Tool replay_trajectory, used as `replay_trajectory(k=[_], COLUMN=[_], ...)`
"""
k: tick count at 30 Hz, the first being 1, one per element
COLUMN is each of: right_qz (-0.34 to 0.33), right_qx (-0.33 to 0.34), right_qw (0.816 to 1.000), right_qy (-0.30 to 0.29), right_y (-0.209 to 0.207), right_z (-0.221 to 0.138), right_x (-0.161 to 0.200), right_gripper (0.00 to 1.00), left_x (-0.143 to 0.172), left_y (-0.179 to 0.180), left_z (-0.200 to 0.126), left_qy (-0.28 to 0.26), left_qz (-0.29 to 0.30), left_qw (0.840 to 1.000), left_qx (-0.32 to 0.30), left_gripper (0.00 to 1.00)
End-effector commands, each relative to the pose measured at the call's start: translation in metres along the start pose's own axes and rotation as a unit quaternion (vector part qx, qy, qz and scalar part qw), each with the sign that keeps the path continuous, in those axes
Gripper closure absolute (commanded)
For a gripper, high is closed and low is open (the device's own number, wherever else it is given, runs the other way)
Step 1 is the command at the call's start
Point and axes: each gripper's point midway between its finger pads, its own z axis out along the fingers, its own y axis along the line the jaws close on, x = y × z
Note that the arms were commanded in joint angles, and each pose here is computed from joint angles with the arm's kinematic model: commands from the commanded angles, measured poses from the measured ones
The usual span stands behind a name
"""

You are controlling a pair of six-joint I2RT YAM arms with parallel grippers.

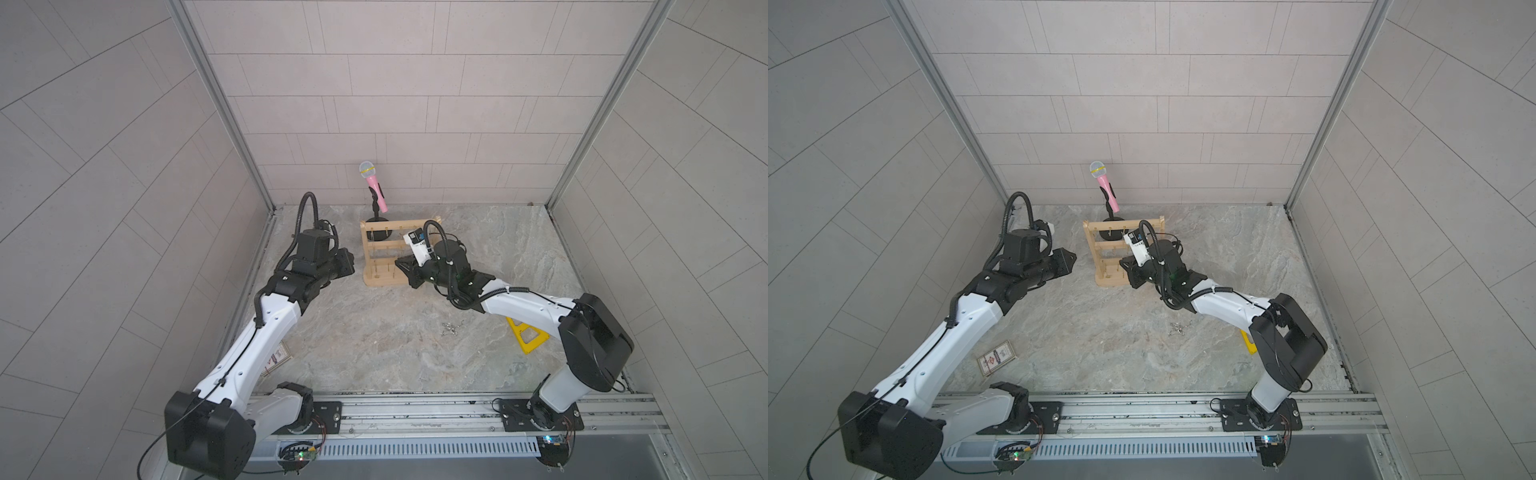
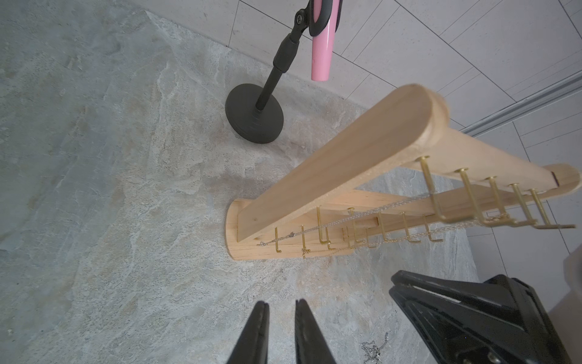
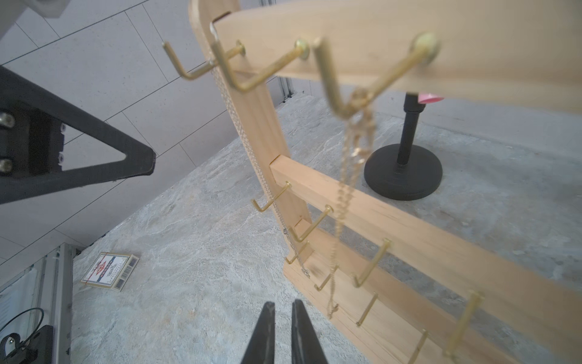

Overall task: Hang the necklace on the jewelry display stand
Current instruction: Hang the necklace on the stand.

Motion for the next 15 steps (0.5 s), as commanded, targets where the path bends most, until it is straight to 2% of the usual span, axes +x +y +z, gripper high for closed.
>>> replay_trajectory(k=[1, 15], right_qz=[-0.011, 0.008], right_qx=[0.013, 0.027], right_qw=[1.000, 0.997], right_qy=[-0.023, -0.072], right_y=[-0.004, -0.018], right_z=[-0.015, -0.006], right_x=[-0.015, -0.048], right_gripper=[0.85, 0.80], left_x=[0.000, 0.000], left_y=[0.002, 0.003], left_z=[0.002, 0.001], left_qy=[-0.004, -0.005], left_qz=[-0.005, -0.003], left_qw=[1.000, 1.000], left_qx=[0.000, -0.003], left_gripper=[0.79, 0.79])
